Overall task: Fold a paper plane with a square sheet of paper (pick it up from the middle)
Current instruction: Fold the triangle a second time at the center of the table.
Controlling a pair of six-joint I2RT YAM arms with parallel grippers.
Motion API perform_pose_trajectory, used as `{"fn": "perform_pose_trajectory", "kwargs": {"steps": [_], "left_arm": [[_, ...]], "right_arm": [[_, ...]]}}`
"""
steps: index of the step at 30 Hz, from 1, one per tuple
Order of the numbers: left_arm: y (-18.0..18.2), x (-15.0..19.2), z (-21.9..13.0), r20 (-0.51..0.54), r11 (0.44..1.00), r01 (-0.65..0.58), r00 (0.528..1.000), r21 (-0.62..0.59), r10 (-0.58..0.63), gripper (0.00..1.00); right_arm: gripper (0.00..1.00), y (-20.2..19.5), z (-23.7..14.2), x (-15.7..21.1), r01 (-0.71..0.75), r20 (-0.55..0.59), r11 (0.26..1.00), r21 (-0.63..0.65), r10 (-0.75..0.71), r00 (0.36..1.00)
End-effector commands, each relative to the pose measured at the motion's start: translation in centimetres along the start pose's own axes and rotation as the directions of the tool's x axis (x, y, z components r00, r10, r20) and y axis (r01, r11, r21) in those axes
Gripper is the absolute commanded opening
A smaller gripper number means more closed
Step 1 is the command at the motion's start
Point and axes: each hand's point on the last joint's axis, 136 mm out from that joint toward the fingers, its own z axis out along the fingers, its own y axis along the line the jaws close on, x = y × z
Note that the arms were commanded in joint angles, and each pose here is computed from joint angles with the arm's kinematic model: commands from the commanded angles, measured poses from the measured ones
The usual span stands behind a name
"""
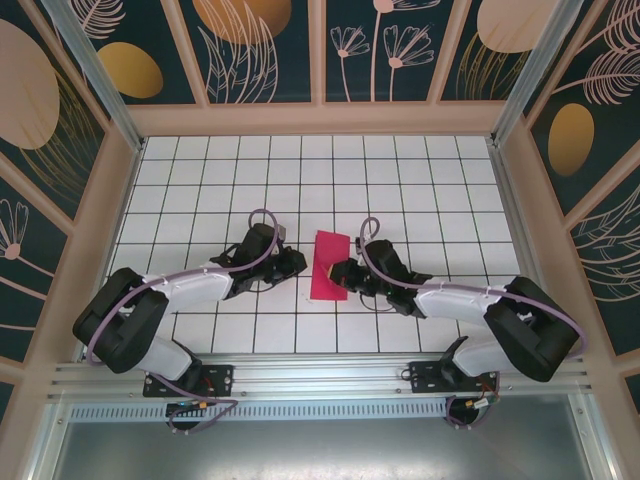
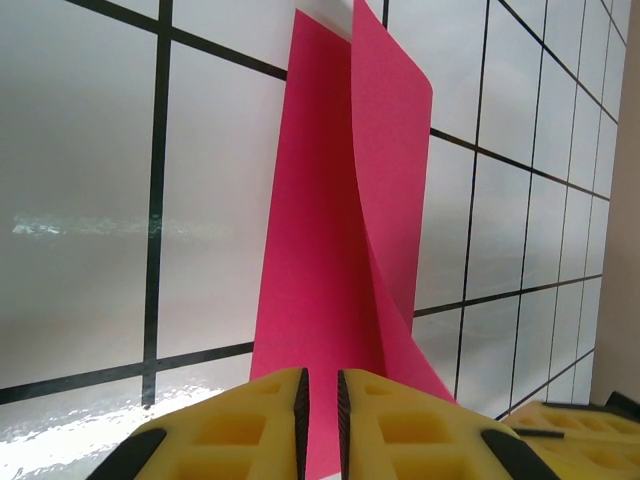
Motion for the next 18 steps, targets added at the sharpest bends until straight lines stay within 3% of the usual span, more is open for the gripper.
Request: {"fn": "perform_pose_trajectory", "kwargs": {"steps": [1, 12, 18], "left_arm": [[-0.4, 0.0, -0.3, 0.009, 1.0, -0.008, 1.0, 0.009, 0.008, 0.19], [-1.1, 2.5, 2.5, -0.126, 0.999, -0.046, 0.991, 0.008, 0.046, 0.12], [-0.3, 3.3, 3.8, -0.148, 0.999, -0.037, 0.988, -0.029, 0.032, 0.08]], "right_arm": [[0.0, 1.7, -0.3, -1.6, -0.103, 0.096, 0.994, -0.043, 0.107, 0.99], [0.0, -0.2, 0.6, -0.9, -0.131, 0.082, 0.991, 0.012, 0.13, 0.988], [0.0, -0.6, 0.4, -0.8, -0.131, 0.087, 0.991, 0.02, 0.129, 0.988]]}}
